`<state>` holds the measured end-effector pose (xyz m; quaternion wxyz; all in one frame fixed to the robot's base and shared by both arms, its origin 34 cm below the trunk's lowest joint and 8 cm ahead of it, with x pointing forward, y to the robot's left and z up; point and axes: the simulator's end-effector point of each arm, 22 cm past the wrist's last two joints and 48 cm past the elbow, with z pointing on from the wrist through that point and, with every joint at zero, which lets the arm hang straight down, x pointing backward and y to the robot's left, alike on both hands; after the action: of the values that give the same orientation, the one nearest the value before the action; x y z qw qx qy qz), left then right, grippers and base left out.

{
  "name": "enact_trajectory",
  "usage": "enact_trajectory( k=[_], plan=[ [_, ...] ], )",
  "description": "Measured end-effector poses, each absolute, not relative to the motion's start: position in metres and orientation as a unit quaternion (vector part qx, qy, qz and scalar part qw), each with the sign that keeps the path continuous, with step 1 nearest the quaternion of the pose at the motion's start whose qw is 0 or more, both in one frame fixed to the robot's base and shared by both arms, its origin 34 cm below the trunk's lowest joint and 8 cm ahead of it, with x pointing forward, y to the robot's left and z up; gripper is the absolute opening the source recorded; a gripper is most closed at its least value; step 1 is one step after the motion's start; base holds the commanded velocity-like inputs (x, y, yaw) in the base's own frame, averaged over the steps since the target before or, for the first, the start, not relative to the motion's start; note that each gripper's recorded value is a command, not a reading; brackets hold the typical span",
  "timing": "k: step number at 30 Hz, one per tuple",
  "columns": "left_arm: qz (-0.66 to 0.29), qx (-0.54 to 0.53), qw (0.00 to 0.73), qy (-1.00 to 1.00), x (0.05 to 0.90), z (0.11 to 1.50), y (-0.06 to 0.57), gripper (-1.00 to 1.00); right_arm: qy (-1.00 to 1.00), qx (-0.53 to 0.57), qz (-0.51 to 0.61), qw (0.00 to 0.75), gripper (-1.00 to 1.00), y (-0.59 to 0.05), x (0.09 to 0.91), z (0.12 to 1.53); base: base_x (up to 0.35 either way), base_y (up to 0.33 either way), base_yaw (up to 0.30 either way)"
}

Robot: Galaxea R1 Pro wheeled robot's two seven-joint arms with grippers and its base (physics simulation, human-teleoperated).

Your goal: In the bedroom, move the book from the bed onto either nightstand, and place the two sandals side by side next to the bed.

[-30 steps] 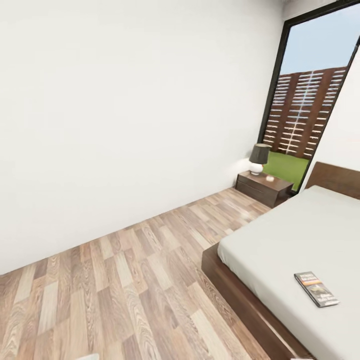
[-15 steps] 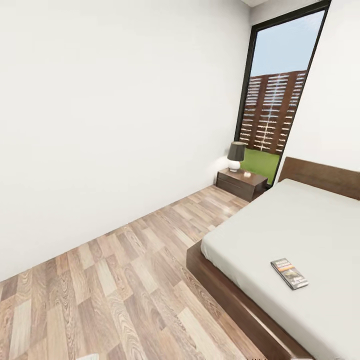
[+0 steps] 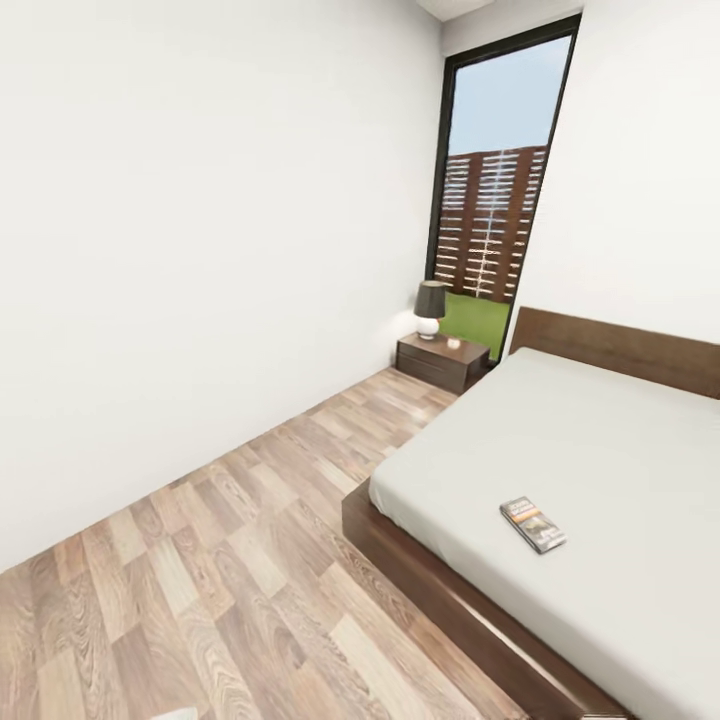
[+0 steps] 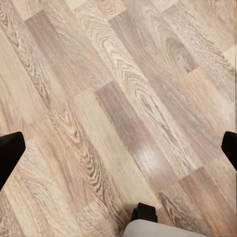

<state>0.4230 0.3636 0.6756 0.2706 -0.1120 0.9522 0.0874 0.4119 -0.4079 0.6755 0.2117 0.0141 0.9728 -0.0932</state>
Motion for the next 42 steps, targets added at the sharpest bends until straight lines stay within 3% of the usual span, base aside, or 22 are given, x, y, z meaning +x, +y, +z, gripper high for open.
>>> enact_trajectory(
  k=[42],
  plan=[
    [0.087,-0.112,0.271,0.952,0.4231,0.6757,0.3636,1.00,0.973,0.014,-0.093,0.212,1.00,-0.4081,0.4118,0.6756,0.060,0.055,-0.273]
  ],
)
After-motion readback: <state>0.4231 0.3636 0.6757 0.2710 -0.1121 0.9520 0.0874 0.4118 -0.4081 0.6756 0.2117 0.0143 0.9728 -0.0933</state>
